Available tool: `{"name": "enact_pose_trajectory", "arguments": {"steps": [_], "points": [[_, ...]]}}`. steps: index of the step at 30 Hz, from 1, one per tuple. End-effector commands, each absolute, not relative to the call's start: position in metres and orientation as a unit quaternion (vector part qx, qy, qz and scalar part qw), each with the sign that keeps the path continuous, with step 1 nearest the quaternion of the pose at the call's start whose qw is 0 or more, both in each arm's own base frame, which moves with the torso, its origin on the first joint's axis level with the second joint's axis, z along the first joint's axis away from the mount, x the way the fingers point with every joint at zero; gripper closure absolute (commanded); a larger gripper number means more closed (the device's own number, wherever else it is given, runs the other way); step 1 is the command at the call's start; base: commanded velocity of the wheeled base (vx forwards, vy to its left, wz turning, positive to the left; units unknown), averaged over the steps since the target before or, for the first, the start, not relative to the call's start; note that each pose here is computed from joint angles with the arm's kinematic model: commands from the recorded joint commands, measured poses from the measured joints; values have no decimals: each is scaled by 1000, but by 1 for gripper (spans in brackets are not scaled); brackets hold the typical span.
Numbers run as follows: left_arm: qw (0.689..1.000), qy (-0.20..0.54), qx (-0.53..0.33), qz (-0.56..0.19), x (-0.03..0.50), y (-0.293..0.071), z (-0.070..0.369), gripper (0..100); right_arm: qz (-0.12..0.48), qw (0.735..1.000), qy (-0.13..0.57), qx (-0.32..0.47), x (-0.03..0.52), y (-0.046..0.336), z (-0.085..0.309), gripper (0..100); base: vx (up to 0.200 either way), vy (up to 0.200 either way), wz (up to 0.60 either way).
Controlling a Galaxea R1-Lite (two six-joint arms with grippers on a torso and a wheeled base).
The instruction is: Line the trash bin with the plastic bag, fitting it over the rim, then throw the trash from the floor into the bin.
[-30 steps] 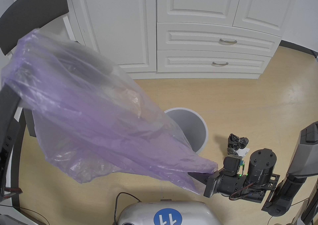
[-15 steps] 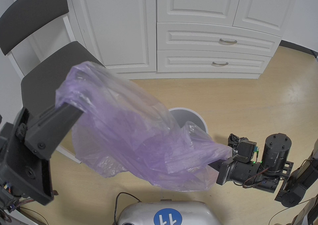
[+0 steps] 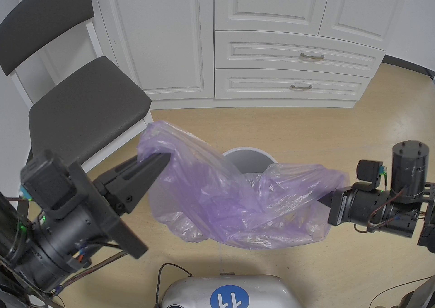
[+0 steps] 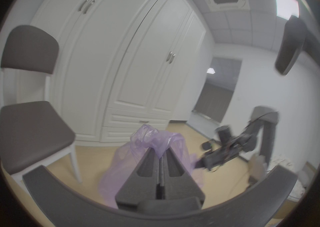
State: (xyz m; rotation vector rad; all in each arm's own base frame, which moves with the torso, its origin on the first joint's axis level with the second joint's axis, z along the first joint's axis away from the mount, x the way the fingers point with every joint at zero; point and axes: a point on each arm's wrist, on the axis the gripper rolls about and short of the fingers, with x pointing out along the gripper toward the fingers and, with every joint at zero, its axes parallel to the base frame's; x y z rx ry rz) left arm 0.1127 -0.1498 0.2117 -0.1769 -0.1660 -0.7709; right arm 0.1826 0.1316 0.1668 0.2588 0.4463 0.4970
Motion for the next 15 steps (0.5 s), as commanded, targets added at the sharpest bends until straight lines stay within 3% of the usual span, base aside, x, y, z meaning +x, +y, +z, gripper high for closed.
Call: {"name": "enact_pose_trajectory", "arguments": {"steps": [1, 15], "points": [[948, -46, -27, -315, 132, -176, 190, 100, 252, 947, 149, 135, 163, 118, 206, 100, 0, 0, 0], [949, -60, -36, -307, 130, -170, 194, 100, 213, 961, 168, 62, 153, 127, 196, 100, 0, 0, 0]]}}
